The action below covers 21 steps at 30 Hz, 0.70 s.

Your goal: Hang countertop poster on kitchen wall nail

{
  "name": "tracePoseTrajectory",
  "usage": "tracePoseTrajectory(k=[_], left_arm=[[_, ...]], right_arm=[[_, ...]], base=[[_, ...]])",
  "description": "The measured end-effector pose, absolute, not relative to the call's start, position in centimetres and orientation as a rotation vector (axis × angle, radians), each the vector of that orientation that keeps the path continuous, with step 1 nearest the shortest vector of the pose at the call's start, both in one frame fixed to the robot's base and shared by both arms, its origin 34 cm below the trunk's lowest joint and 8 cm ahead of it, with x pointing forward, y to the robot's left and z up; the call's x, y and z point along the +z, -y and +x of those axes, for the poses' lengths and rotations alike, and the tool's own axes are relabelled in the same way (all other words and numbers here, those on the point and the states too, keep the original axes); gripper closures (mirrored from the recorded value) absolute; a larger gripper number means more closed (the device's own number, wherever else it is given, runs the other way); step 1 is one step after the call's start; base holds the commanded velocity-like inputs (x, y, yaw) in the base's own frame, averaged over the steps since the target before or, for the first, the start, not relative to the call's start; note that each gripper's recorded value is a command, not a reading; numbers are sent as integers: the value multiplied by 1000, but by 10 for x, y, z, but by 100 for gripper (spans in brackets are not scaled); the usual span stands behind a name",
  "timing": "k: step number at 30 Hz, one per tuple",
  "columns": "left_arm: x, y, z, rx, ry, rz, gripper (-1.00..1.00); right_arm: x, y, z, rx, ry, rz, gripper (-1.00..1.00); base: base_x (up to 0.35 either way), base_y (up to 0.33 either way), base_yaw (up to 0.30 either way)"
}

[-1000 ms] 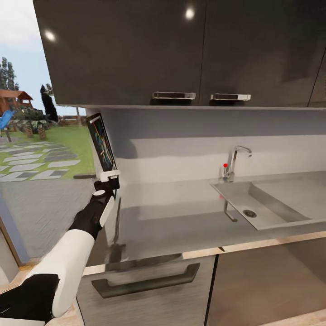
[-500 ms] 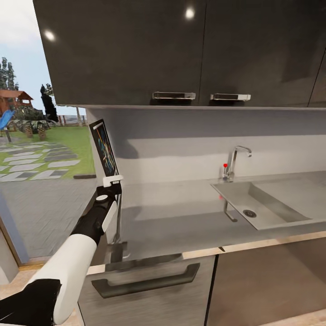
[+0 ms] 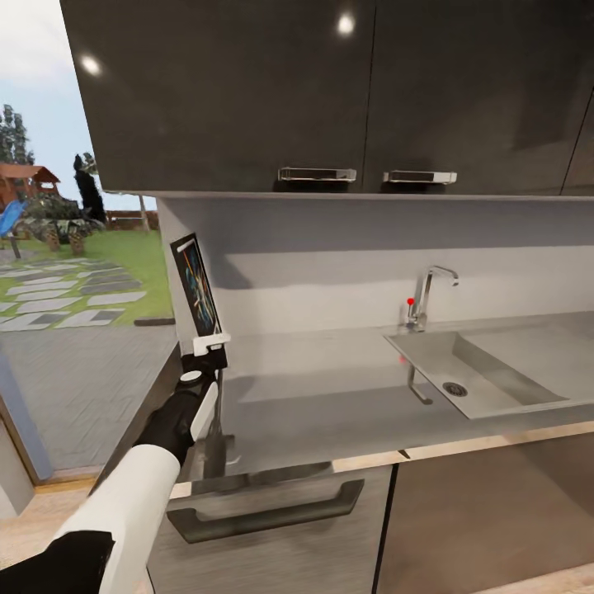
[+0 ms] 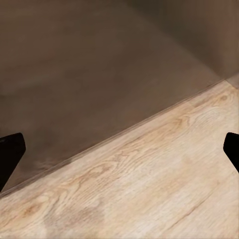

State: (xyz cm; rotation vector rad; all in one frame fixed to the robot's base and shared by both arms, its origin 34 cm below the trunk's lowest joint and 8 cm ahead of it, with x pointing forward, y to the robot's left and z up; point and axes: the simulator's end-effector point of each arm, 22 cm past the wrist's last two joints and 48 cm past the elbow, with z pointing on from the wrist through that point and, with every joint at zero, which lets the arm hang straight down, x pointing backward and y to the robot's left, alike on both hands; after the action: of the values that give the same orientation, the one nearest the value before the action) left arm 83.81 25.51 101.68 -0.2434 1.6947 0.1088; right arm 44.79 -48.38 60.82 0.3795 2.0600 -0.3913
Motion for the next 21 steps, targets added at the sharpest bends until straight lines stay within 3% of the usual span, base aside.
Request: tracePoseTrajectory(k=[21], left_arm=[[1017, -255, 838, 108, -1693, -244, 100]], right_arm=[[609, 484, 448, -391, -2059, 378, -100]], base=[[0, 0, 0]])
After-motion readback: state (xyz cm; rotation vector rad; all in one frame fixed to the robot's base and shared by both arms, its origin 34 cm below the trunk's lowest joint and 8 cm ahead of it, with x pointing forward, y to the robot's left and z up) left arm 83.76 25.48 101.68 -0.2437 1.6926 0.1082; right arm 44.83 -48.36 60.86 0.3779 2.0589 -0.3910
